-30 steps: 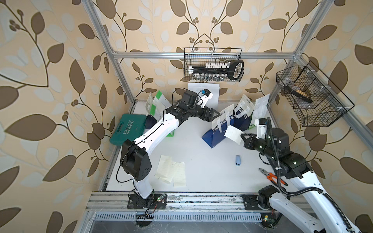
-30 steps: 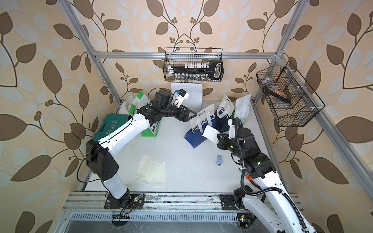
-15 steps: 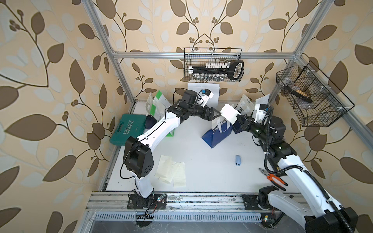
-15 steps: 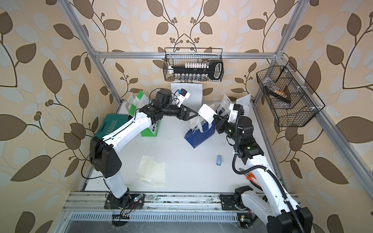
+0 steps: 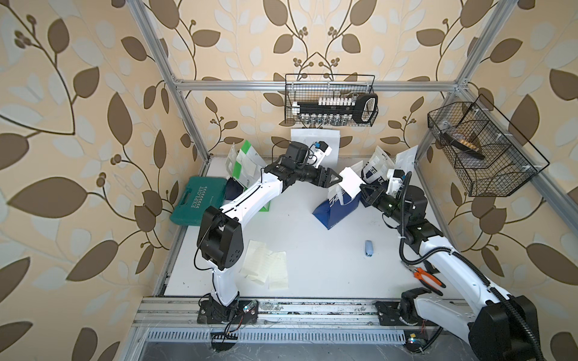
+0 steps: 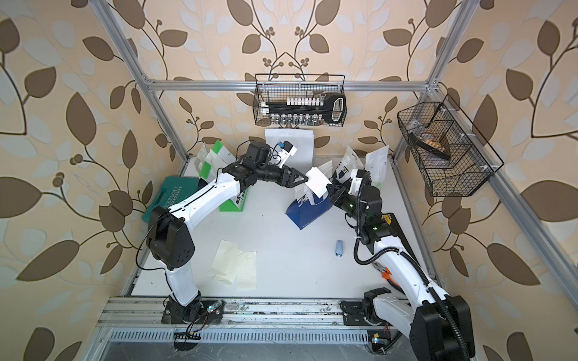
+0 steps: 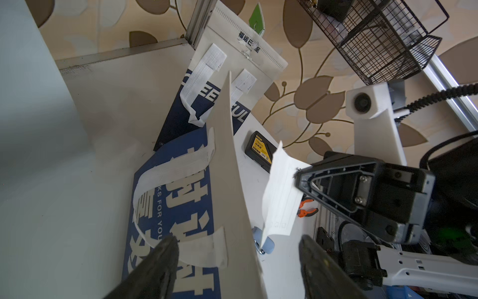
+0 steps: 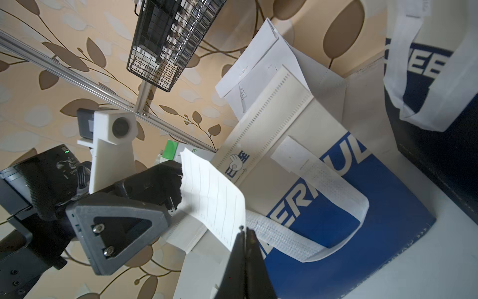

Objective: Staple the receipts to the bags
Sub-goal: Hold the receipt from the takeout bag.

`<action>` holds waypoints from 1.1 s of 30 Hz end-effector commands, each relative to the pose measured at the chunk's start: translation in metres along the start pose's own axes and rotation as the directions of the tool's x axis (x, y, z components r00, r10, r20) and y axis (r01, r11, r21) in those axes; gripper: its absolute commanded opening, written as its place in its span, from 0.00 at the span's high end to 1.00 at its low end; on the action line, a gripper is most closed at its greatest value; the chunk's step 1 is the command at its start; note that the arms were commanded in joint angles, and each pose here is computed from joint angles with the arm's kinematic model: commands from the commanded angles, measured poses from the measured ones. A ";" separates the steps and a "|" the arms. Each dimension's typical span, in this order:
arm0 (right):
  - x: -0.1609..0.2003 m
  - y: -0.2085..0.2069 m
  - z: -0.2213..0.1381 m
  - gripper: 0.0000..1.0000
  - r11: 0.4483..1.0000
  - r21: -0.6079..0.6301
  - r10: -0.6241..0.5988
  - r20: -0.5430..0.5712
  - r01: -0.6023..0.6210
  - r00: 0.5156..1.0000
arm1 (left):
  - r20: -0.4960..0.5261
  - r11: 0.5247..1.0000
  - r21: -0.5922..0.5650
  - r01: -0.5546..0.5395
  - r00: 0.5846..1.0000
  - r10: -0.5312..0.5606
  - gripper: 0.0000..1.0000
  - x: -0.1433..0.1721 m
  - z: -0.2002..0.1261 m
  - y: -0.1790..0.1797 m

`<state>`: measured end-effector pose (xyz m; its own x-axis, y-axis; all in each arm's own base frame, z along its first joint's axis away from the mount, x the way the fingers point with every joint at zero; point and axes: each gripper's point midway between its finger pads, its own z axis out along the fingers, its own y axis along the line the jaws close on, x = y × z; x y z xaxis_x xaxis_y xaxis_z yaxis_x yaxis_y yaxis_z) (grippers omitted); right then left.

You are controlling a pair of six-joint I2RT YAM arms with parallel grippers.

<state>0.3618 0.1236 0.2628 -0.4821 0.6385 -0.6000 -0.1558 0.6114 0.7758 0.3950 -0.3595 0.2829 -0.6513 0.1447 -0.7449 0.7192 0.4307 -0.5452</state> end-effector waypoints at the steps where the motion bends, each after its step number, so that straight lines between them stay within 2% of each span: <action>1: -0.002 -0.010 0.002 1.00 1.000 0.025 0.011 0.031 -0.012 0.999 | 0.047 0.998 0.038 -0.043 0.998 0.041 0.28 -0.022 -0.009 -0.015; 10: -0.001 -0.026 0.006 1.00 0.993 0.039 0.109 0.076 -0.112 0.991 | 0.045 0.998 0.038 -0.043 0.998 0.042 0.30 -0.023 -0.006 -0.018; 24: 0.005 -0.030 0.015 1.00 0.973 0.017 0.228 0.076 -0.230 0.971 | 0.017 0.993 -0.064 -0.098 0.995 0.099 0.31 -0.013 0.004 -0.012; 33: 0.019 -0.027 0.021 1.00 0.973 0.031 0.226 0.049 -0.228 0.973 | 0.003 0.991 -0.083 -0.108 0.994 0.109 0.35 -0.009 0.008 -0.009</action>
<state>0.3750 0.1278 0.2302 -0.4740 0.7696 -0.4277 -0.0248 0.4739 0.8802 0.3941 -0.3671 0.2799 -0.6124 0.1859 -0.7684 0.7353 0.4910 -0.4672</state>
